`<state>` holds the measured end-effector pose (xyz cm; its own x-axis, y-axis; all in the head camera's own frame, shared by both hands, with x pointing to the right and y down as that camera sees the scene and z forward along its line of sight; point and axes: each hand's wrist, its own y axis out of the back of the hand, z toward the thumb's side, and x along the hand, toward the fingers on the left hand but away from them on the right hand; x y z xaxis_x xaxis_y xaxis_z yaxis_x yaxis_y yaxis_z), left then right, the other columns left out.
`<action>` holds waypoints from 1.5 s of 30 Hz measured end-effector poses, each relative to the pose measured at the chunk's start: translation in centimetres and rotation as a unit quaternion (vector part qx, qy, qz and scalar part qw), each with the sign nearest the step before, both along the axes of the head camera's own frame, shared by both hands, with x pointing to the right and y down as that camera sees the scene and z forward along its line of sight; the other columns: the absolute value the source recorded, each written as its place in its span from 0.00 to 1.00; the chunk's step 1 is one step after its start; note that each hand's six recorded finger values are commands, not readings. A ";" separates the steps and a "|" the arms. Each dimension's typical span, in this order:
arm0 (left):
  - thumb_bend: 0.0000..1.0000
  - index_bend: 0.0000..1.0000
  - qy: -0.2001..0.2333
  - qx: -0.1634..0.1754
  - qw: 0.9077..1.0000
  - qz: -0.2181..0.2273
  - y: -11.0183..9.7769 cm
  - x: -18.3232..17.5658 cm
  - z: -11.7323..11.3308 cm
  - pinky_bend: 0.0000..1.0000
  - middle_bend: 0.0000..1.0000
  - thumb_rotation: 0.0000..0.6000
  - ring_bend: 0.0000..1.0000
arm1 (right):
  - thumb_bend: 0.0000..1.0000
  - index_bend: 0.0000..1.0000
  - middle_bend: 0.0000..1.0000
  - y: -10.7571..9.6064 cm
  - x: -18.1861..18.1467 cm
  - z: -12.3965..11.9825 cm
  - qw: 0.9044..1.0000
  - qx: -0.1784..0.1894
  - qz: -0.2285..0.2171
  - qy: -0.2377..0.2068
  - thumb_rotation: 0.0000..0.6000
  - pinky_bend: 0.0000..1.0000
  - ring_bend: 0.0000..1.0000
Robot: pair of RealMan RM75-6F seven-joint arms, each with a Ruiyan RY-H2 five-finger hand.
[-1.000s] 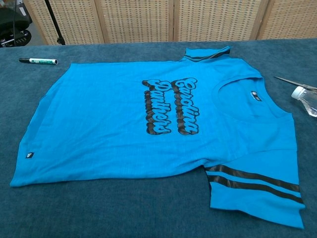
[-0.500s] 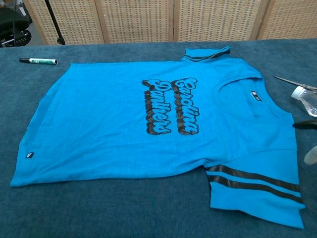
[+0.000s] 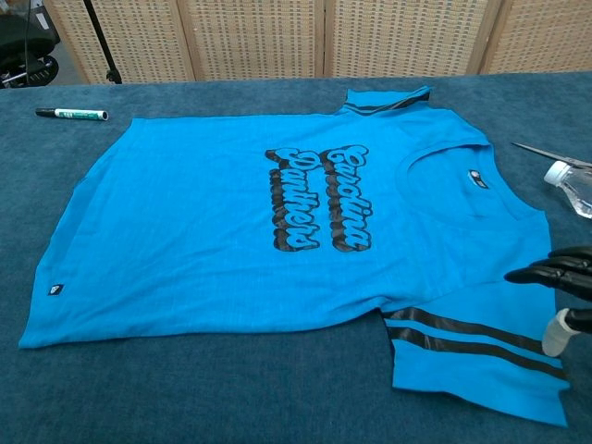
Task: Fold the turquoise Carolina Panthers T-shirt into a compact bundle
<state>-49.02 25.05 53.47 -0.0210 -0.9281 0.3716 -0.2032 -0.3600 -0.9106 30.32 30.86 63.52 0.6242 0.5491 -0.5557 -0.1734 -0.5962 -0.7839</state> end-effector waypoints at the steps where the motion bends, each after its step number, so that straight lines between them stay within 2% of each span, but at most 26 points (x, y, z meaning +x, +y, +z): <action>1: 0.10 0.00 0.000 0.000 1.000 0.000 0.0 0.0 0.0 0.00 0.00 1.00 0.00 | 0.00 0.35 0.05 0.0 -0.2 0.1 1.000 0.000 -0.002 0.000 1.00 0.00 0.00; 12: 0.10 0.00 0.000 -0.003 1.000 -0.001 0.0 -0.1 0.1 0.00 0.00 1.00 0.00 | 0.00 0.35 0.05 0.3 -2.0 1.0 1.000 -0.002 -0.008 0.001 1.00 0.00 0.00; 29: 0.11 0.00 -0.002 -0.006 1.000 -0.003 -0.1 -0.2 0.3 0.00 0.00 1.00 0.00 | 0.03 0.35 0.06 0.5 -2.8 2.6 1.000 0.002 -0.024 0.016 1.00 0.00 0.00; 45: 0.10 0.00 -0.001 -0.009 1.000 -0.004 -0.1 -0.2 0.4 0.00 0.00 1.00 0.00 | 0.05 0.35 0.06 -0.4 -3.8 2.5 1.000 -0.005 -0.005 0.002 1.00 0.00 0.00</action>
